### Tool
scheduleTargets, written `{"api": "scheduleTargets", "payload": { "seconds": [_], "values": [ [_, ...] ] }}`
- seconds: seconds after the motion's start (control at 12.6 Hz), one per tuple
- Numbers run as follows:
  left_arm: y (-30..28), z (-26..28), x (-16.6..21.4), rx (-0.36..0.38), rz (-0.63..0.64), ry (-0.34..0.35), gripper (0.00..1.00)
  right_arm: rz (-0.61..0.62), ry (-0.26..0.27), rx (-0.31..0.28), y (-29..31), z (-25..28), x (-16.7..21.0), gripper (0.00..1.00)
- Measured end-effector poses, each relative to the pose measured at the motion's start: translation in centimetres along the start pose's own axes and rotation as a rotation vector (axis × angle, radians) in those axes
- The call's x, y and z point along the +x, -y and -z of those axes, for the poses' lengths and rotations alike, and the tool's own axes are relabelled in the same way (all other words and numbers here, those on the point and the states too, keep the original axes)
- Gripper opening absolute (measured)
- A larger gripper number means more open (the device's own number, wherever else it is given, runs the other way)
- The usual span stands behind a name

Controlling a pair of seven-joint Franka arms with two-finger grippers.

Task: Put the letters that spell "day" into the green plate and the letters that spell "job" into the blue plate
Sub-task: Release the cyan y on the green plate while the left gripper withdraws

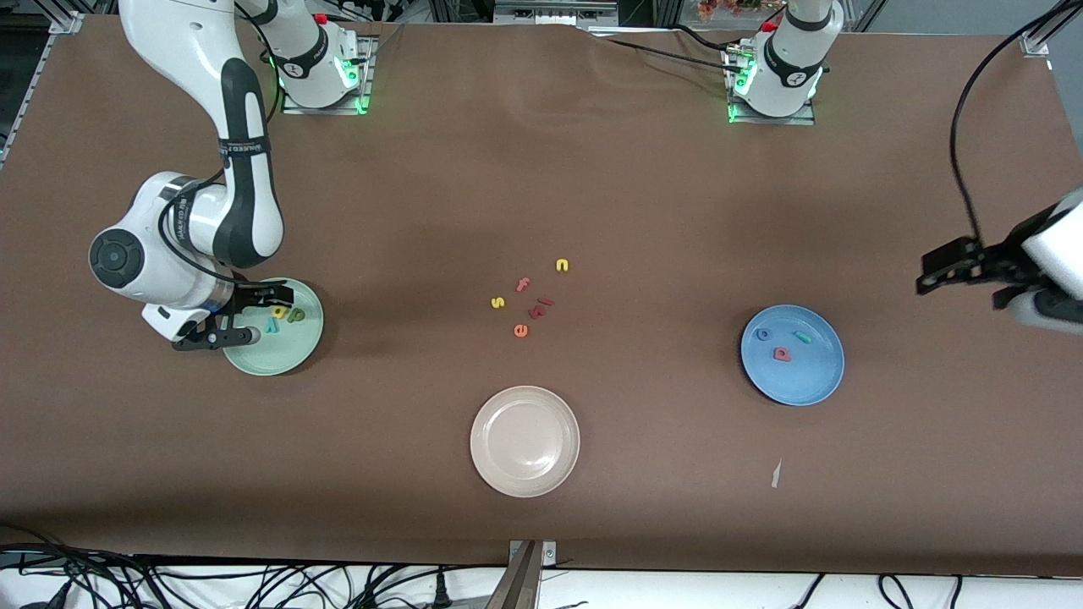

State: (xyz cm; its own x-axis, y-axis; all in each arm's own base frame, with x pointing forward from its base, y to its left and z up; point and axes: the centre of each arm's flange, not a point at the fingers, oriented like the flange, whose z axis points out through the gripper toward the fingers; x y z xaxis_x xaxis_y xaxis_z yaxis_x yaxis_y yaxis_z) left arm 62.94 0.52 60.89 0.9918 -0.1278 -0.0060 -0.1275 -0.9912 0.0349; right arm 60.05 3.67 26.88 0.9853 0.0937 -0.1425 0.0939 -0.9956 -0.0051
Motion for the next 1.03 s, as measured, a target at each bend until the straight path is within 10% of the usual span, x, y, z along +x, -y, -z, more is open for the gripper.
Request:
{"api": "scheduleTargets", "payload": {
  "seconds": [1.03],
  "values": [
    [-1.7, -1.2, -7.4, 0.016, 0.047, 0.039, 1.0, -0.142, 0.013, 0.005, 8.8, 2.9, 1.2, 1.0]
  ]
}}
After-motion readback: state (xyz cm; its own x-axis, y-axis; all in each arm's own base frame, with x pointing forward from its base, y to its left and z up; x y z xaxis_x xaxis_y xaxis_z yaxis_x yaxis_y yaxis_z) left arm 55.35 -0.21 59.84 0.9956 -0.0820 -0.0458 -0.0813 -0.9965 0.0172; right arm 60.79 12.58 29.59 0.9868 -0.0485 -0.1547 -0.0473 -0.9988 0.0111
